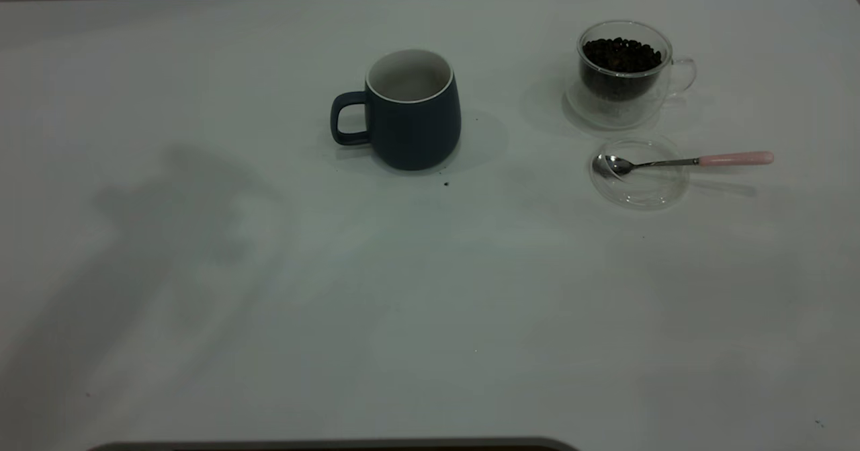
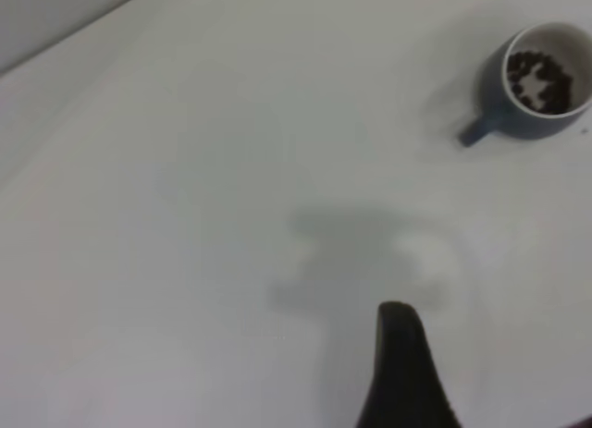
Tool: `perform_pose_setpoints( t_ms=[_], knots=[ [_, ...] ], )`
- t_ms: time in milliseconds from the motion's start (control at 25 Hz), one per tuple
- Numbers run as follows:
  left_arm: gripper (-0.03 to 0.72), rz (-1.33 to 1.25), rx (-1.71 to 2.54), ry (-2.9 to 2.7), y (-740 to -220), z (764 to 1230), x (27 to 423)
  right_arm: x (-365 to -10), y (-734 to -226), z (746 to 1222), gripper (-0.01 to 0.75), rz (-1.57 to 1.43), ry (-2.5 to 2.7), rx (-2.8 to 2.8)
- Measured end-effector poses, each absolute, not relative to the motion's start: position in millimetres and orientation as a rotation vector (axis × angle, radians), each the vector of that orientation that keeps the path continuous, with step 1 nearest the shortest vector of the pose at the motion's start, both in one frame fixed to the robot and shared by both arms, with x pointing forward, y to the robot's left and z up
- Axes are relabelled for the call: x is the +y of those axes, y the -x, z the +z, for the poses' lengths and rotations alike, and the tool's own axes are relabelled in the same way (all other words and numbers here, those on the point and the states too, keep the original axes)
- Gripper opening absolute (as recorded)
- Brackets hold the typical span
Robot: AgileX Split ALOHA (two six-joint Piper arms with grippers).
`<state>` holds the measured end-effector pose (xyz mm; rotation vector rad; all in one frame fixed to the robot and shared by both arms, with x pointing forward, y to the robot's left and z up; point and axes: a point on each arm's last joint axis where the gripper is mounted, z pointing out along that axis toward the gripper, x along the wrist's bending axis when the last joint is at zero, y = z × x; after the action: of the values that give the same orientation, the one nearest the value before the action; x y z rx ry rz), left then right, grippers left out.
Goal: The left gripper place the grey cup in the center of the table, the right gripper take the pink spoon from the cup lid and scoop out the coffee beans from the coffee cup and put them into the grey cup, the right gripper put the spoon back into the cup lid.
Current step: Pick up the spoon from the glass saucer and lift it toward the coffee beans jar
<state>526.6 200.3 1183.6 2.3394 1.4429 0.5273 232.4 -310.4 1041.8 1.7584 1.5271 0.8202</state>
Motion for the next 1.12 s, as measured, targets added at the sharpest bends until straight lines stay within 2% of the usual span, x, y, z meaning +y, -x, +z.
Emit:
perform_pose_setpoints(
  t_ms=[200,760,1120],
  knots=[
    [0.567,0.459,1.468,-2.285,-466.7,1183.4,218.1,-310.4,-232.4,1041.8,0.577,0.820,-1.758,1.527],
    [0.567,0.397,1.699,-2.226,-328.8,1089.3,274.0,-310.4,-232.4,1041.8,0.577,0.821,-1.759,1.526],
    [0.567,0.507,1.651,-2.081,-265.6,1037.9,299.9,-310.4,-232.4,1041.8,0.577,0.820,-1.759,1.527]
  ],
)
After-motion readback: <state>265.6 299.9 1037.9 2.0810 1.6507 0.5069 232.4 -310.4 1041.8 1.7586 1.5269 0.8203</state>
